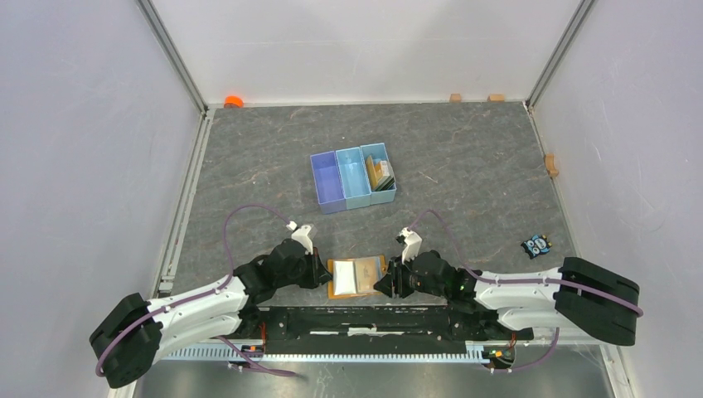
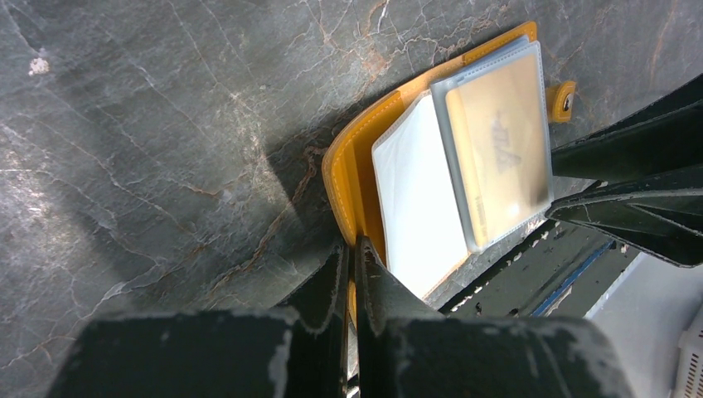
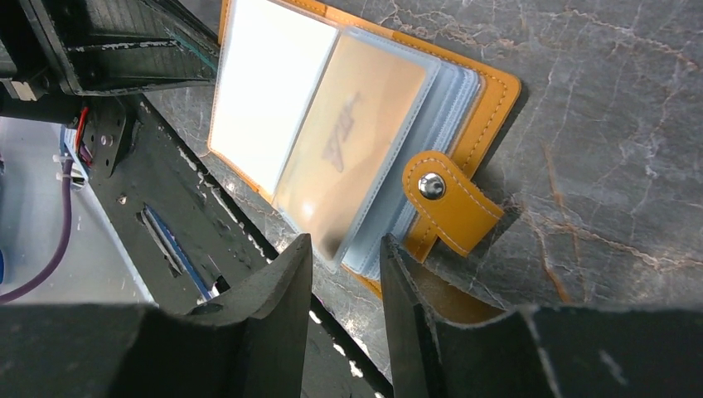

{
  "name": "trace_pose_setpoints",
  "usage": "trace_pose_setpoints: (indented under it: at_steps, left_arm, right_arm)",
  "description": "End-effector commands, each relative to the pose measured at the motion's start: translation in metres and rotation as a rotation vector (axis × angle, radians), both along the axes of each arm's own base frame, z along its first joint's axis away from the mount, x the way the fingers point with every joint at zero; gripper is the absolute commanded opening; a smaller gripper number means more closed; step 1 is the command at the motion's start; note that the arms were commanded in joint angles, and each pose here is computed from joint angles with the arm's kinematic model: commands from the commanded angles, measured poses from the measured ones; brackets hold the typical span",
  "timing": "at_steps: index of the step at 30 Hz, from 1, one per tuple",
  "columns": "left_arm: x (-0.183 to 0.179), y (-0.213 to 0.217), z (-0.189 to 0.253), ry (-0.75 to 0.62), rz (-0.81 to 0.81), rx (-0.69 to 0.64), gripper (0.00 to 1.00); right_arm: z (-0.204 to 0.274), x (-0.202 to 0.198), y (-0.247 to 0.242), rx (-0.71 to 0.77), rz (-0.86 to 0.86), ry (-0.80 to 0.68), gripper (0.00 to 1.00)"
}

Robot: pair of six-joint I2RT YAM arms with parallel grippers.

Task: Put the credit cards into the card holder
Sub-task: Turn over the card slot in the card holder.

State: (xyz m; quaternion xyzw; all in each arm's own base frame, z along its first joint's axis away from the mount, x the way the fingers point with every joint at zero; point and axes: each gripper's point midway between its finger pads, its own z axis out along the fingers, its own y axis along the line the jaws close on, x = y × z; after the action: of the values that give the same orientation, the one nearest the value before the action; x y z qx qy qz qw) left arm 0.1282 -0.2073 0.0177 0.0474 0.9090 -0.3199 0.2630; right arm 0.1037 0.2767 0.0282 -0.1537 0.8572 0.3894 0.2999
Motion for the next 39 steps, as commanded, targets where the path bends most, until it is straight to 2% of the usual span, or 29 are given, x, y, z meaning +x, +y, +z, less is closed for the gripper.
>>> trace_pose_setpoints:
  at_steps: [1,9,20,30,32,36,39]
  left_arm:
    - [-0.001,0.004,-0.004,-0.008,-0.02,0.021,0.02]
    - [-0.002,0.003,-0.005,-0.006,-0.027,0.023,0.02]
    - [-0.003,0.0,-0.005,0.0,-0.039,0.02,0.02]
    - [-0.004,-0.002,-0.003,0.022,-0.023,-0.009,0.02]
    - [-0.003,-0.002,-0.001,0.022,-0.01,-0.016,0.05]
    - [-0.001,0.001,0.003,0.023,0.028,-0.019,0.2]
    - [0.001,0.006,0.01,0.024,0.067,-0.024,0.36]
  right_arm:
    - [0.021,0.003,0.019,0.078,0.009,-0.012,0.4]
    - [0.042,0.004,0.031,0.17,0.031,-0.041,0.38]
    - [0.057,0.004,0.047,0.185,0.075,-0.092,0.38]
    - [0.071,-0.008,0.079,0.214,0.192,-0.101,0.44]
    - [0.075,-0.008,0.082,0.214,0.204,-0.114,0.48]
    - [0.086,-0.007,0.081,0.212,0.215,-0.154,0.58]
    - [0.093,0.001,0.075,0.175,0.185,-0.195,0.65]
